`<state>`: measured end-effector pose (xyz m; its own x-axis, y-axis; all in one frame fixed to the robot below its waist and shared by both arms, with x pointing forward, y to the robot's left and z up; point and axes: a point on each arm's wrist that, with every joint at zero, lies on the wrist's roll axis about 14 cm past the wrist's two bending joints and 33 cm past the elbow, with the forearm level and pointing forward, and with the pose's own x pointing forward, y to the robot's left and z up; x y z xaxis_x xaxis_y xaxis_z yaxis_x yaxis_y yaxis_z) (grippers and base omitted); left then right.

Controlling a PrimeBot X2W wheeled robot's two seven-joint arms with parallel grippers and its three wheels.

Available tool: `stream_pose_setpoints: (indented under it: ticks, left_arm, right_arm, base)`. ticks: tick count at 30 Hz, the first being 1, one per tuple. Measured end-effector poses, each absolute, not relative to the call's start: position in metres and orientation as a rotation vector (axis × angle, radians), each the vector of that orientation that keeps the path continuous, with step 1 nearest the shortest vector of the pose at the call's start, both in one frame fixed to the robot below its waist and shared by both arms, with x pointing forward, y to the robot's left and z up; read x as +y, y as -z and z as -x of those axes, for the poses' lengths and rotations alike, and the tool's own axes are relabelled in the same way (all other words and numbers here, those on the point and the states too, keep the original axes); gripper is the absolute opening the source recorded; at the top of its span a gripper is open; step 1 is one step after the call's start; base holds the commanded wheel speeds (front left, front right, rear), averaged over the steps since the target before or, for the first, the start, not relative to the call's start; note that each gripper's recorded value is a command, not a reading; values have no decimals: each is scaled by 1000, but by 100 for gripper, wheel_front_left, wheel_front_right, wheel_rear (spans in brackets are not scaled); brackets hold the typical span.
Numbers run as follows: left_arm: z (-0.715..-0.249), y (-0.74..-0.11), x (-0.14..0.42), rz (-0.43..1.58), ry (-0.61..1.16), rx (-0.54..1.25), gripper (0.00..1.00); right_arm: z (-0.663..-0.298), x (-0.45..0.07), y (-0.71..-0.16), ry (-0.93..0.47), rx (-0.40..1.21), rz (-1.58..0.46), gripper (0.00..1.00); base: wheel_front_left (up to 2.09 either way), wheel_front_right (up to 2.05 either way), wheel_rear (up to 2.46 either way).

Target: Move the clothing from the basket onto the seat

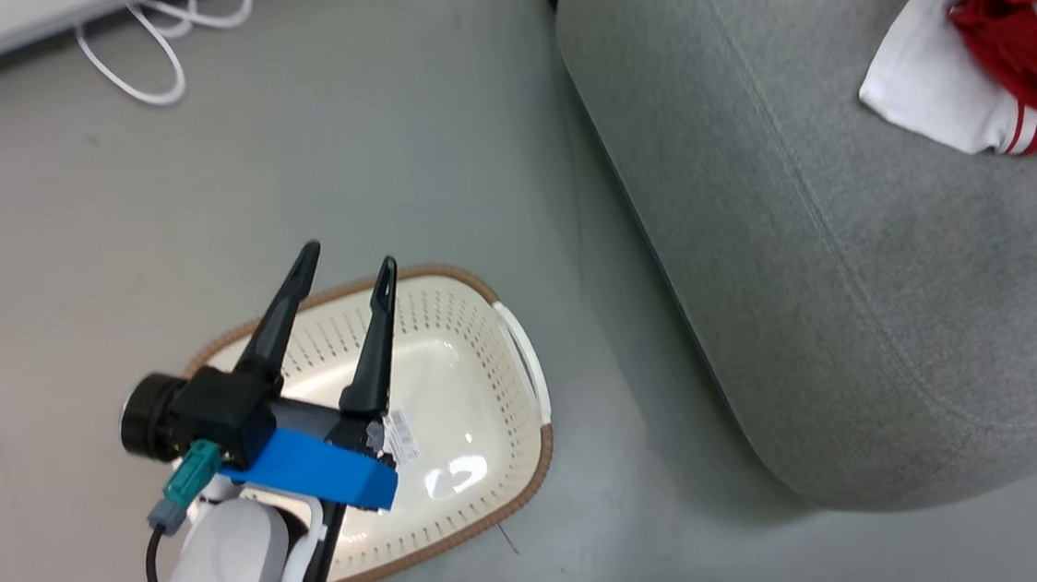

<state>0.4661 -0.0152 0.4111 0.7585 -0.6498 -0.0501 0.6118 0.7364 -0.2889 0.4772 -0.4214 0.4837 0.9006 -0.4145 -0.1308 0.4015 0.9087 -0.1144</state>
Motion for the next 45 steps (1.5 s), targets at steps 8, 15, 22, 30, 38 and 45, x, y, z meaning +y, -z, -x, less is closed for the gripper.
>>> stream_pose_setpoints:
  ticks: [8,15,22,30,38,45]
  left_arm:
    - [-438,-451,24,258,553,96,100]
    - [-413,-473,67,238,428,49,100]
    - [-394,-481,109,233,299,24,100]
    - [-377,-481,139,234,203,19,100]
    - [-364,-475,158,247,142,34,100]
    - [-361,-473,161,256,134,40,100]
  right_arm:
    - [-446,-382,-505,316,105,96,100]
    - [-426,-321,-515,185,32,70,100]
    - [-409,-256,-516,64,7,52,100]
    - [-393,-204,-517,-32,7,3,100]
    - [-379,-184,-508,-68,28,-33,100]
    - [-372,-179,-503,-73,38,-55,100]
  base:
    - [0,0,0]
    - [0,0,0]
    - [0,0,0]
    - [0,0,0]
    - [0,0,0]
    - [0,0,0]
